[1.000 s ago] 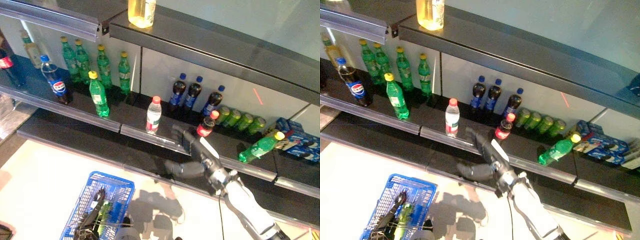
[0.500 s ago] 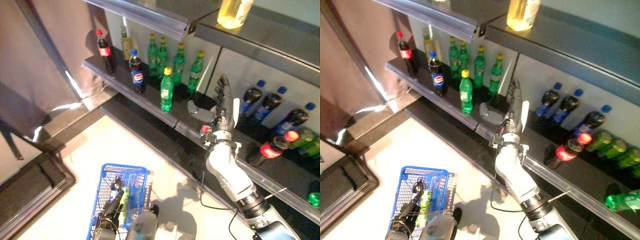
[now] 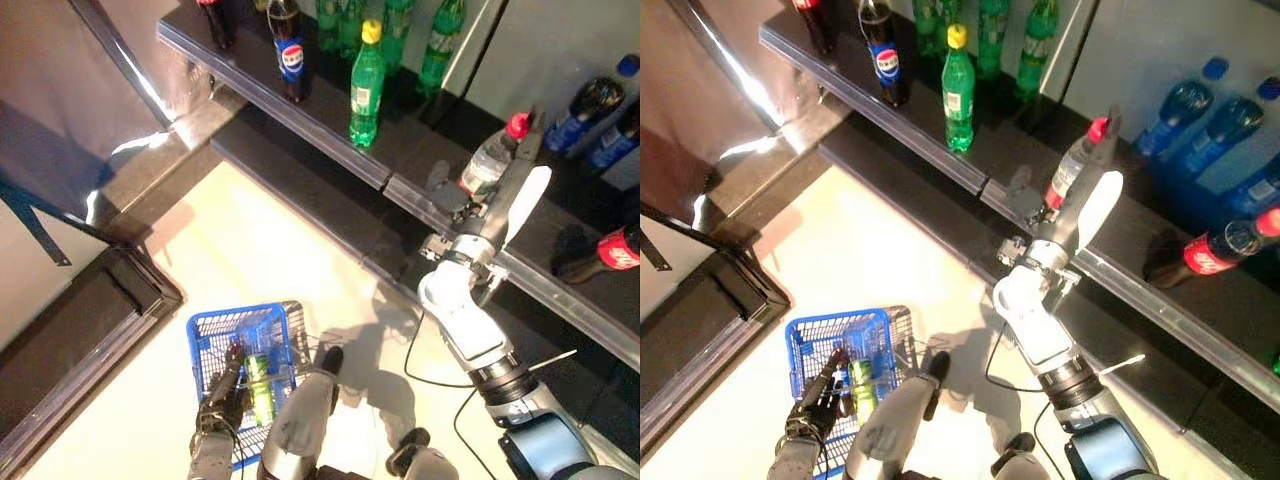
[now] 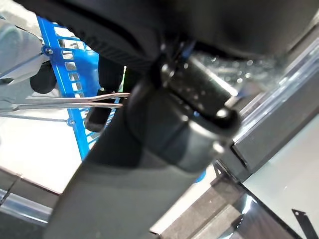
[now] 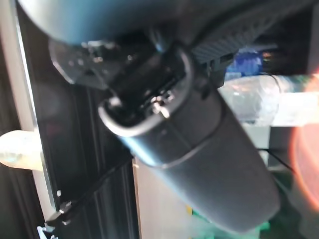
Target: Pick up the drink and place into the basket.
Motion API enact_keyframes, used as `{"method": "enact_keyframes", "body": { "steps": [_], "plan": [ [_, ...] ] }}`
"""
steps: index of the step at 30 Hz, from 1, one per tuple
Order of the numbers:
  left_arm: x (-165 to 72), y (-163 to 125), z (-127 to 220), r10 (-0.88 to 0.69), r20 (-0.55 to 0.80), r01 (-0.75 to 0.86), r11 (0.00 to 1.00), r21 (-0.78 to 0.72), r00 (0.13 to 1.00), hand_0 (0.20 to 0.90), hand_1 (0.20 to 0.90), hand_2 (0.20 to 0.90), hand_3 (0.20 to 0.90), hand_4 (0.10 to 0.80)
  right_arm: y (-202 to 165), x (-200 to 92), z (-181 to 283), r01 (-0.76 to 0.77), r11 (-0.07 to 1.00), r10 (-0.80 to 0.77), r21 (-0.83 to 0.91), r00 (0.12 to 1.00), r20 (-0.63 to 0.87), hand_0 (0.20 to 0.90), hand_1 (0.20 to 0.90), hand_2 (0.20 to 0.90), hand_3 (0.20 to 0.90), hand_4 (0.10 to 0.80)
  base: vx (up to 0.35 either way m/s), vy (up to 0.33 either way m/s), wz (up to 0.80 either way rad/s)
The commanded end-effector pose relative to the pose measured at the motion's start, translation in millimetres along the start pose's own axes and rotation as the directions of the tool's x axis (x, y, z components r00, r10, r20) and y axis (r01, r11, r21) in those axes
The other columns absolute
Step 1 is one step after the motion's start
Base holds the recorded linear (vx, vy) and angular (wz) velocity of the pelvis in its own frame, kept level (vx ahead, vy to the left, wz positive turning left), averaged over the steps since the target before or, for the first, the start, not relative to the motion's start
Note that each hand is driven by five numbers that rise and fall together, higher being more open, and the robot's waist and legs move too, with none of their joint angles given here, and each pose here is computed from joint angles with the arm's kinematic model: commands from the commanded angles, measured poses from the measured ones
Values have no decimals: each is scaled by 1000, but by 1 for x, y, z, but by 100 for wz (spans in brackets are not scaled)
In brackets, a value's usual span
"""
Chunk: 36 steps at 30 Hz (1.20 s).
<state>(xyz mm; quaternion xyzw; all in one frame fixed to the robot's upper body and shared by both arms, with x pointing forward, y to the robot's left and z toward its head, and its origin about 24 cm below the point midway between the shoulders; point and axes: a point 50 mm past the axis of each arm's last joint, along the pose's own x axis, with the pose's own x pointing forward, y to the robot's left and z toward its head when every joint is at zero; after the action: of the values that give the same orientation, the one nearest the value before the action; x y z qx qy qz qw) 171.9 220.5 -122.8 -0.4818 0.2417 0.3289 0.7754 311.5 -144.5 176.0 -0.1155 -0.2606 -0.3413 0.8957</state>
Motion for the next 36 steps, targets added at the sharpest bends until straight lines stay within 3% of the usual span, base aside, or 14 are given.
{"method": "enact_keyframes", "body": {
  "steps": [1,9,14,20,30,36],
  "plan": [
    [-18,4,-39,-118,-161,151,966,210,980,300,300,300,200,100,-9,30,82,86,971,-161,222,925,345,900,900,900,900,800,0,0,0],
    [-24,29,-44,-8,-180,45,978,202,984,300,300,300,200,100,-12,24,69,94,973,-152,211,949,277,900,900,900,900,800,25,-2,-1],
    [-26,35,-43,6,-182,31,979,202,983,300,300,300,200,100,-13,27,54,150,982,-173,112,953,248,900,900,900,900,800,36,6,0],
    [-24,25,-41,-60,-181,93,979,182,982,300,300,300,200,100,-16,41,54,215,967,-245,138,934,260,900,900,900,900,800,-21,16,-9],
    [-19,1,-42,-124,-159,145,982,124,979,300,300,300,200,100,-10,31,72,87,973,-149,214,944,293,900,900,900,900,800,-18,1,-8],
    [-20,3,-48,-104,-164,123,986,111,981,300,300,300,200,100,-8,25,68,45,975,-102,217,960,260,900,900,900,900,800,23,-4,-5]
  ]
}}
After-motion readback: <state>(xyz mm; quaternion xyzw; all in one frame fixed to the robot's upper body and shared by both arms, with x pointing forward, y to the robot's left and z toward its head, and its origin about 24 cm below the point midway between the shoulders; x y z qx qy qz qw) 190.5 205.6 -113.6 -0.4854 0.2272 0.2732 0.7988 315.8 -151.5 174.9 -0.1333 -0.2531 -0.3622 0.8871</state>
